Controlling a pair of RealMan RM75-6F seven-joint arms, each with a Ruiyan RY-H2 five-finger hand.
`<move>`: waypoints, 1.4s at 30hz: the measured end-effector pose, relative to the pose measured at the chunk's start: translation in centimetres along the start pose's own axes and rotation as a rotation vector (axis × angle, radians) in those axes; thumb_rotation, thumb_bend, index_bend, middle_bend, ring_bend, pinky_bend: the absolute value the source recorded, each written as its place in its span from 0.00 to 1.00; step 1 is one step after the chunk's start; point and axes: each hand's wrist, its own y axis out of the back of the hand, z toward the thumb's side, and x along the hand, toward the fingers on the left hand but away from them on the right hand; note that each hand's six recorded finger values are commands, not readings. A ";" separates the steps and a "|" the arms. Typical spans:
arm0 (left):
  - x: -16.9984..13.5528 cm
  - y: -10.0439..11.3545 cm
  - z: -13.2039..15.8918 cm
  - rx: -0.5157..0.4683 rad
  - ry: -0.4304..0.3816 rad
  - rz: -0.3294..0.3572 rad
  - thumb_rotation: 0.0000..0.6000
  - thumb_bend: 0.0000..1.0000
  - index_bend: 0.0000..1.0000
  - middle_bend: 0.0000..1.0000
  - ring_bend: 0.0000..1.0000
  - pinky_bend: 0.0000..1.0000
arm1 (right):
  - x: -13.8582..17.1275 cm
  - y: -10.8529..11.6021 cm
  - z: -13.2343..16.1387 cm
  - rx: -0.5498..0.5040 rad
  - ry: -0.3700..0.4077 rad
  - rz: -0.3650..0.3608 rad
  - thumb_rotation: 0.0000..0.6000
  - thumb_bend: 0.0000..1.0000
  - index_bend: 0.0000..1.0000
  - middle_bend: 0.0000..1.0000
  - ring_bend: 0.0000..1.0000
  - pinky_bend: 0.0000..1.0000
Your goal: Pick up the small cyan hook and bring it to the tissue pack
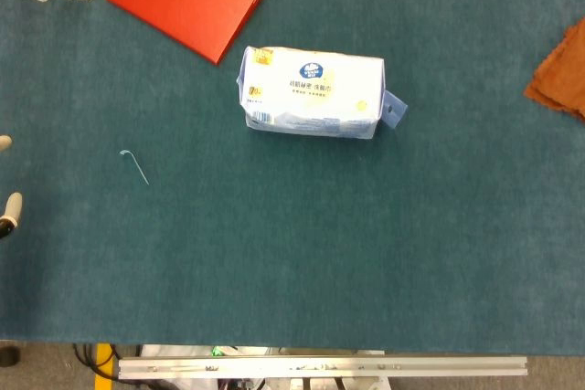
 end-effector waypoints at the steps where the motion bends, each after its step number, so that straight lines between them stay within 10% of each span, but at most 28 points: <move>1: 0.0 0.0 -0.1 0.001 0.001 -0.002 1.00 0.32 0.24 0.24 0.27 0.19 | -0.1 0.1 0.0 0.003 0.002 -0.002 1.00 0.44 0.21 0.33 0.26 0.32; 20: 1.2 -0.3 0.4 -0.014 -0.093 -0.062 1.00 0.32 0.26 0.28 0.32 0.40 | -1.0 2.8 0.7 -0.003 0.021 -0.087 1.00 0.44 0.21 0.33 0.26 0.32; 34: 5.6 -1.3 4.5 0.021 -0.445 -0.229 1.00 0.32 0.31 0.81 0.87 0.90 | -1.8 4.6 0.9 -0.008 0.040 -0.104 1.00 0.44 0.21 0.33 0.26 0.32; 42: 8.1 -3.3 6.5 0.150 -0.600 -0.330 1.00 0.32 0.34 0.93 0.98 0.99 | -1.5 4.4 0.8 -0.002 0.018 -0.091 1.00 0.44 0.21 0.33 0.26 0.32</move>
